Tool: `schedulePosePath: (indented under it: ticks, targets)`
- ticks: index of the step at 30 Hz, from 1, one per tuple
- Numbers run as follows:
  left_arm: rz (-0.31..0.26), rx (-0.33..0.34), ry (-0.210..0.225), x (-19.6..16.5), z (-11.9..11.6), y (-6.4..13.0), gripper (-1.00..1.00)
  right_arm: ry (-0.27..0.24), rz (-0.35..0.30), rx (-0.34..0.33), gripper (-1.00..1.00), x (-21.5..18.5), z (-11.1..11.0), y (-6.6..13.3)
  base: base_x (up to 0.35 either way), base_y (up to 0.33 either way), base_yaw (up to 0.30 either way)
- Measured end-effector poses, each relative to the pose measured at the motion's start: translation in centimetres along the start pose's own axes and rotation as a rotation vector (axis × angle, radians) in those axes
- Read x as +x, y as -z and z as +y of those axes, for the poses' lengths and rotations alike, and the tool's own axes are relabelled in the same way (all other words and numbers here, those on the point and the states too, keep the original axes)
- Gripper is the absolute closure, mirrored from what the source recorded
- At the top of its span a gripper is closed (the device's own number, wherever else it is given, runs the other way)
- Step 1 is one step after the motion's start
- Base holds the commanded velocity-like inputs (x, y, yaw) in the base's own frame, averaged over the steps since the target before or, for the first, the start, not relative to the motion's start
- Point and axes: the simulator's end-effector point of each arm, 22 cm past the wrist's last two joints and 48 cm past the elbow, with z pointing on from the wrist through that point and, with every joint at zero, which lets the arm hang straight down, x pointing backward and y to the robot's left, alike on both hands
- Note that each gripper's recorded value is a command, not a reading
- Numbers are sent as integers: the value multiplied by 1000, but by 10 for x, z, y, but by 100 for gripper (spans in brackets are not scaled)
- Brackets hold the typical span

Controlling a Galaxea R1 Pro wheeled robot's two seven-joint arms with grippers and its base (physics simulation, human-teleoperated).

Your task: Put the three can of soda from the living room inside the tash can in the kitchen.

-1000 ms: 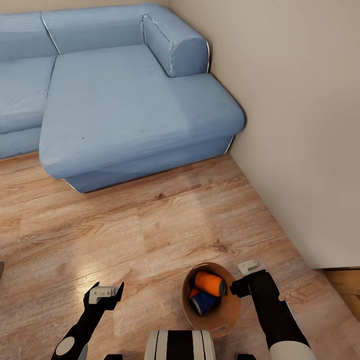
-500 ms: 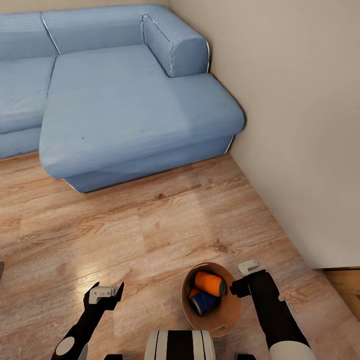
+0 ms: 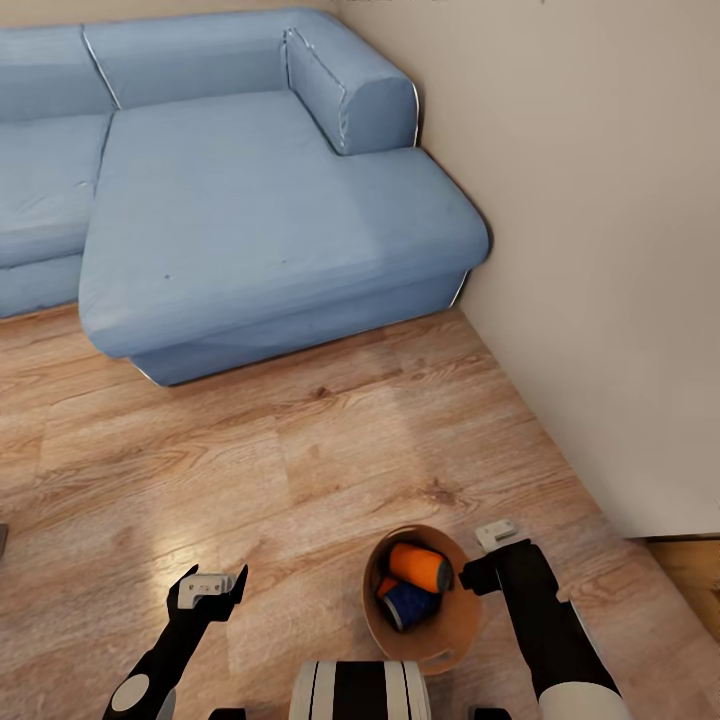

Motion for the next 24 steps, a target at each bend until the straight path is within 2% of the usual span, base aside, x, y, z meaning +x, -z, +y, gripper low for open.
schedulePosePath:
  ticks: [19, 24]
  targets:
    - [2, 2, -5, -33, -2, 25, -100, 1, -2, 0, -100, -7, -4, 41, 0, 0, 0]
    - [2, 2, -5, -42, -3, 31, -100, 22, -58, 3, -100, -22, -6, 54, 0, 0, 0]
